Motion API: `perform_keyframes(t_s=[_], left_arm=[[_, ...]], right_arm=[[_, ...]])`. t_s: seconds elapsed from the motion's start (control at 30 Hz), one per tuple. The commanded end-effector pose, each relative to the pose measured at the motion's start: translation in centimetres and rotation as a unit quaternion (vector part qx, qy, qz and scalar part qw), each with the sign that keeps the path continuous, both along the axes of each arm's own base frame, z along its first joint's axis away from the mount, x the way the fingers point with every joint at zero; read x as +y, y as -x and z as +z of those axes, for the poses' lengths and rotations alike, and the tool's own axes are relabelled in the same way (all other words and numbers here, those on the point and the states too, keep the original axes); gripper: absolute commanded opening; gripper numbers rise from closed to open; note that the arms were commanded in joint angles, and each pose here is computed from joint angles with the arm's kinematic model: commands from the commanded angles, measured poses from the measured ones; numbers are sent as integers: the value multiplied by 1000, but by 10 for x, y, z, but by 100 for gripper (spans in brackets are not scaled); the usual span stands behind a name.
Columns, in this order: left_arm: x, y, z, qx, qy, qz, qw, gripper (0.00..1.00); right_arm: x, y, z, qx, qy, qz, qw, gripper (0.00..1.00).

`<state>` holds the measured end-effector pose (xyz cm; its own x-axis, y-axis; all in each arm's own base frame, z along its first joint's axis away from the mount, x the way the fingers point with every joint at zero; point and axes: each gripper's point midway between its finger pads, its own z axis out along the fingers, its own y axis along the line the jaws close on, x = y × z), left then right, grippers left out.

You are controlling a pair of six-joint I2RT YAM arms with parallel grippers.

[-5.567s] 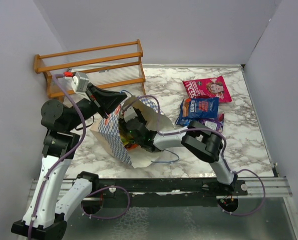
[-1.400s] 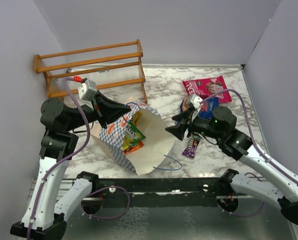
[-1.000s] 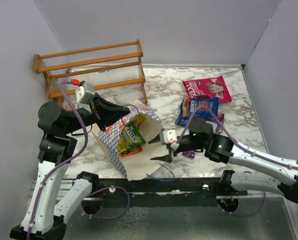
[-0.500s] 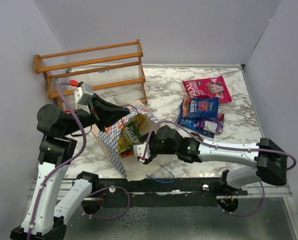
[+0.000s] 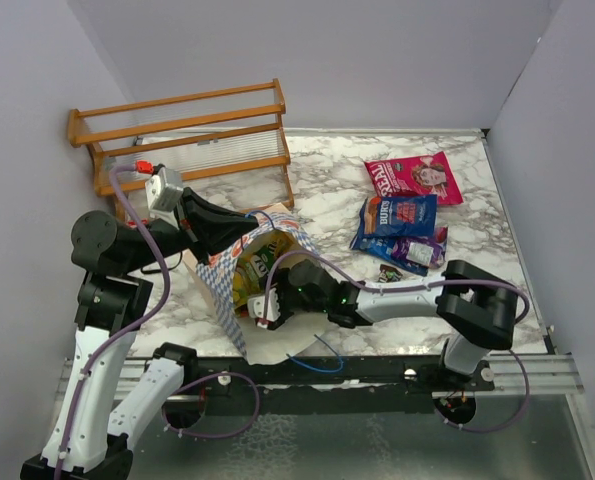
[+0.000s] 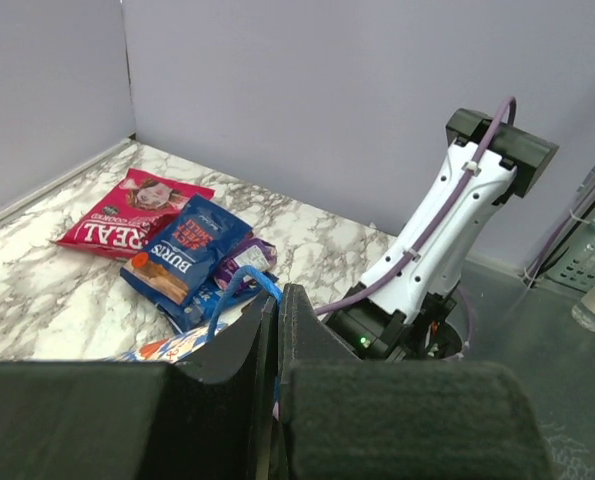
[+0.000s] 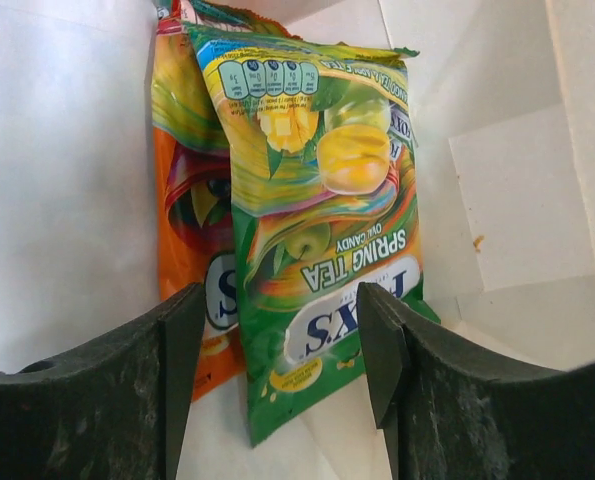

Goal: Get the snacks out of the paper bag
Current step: Take out the snack from the paper bag.

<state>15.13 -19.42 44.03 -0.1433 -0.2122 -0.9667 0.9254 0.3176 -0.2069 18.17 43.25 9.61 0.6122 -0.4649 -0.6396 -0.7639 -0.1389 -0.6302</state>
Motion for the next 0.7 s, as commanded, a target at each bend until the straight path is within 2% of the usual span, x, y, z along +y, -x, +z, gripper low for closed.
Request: perform_keyframes(t_s=[0.0, 0.13, 0.3, 0.57, 0.6, 0.67], left_arm=[[2, 7, 23, -38, 18, 3, 999, 0], [2, 7, 25, -38, 21, 3, 999, 0], [2, 6, 25, -36, 24, 3, 999, 0], [2, 6, 24, -37, 22, 3, 999, 0], [2, 6, 23, -37, 22, 4, 999, 0], [2, 5, 23, -37, 20, 6, 999, 0]], right_arm=[[21, -11, 17, -23, -55, -12, 998, 61], [24, -19, 13, -31, -68, -30, 997, 58], [30, -28, 9, -42, -85, -46, 994, 46], [32, -34, 3, -59, -106, -58, 991, 48], [32, -36, 4, -62, -109, -63, 990, 47], [30, -38, 7, -71, -114, -68, 989, 36]])
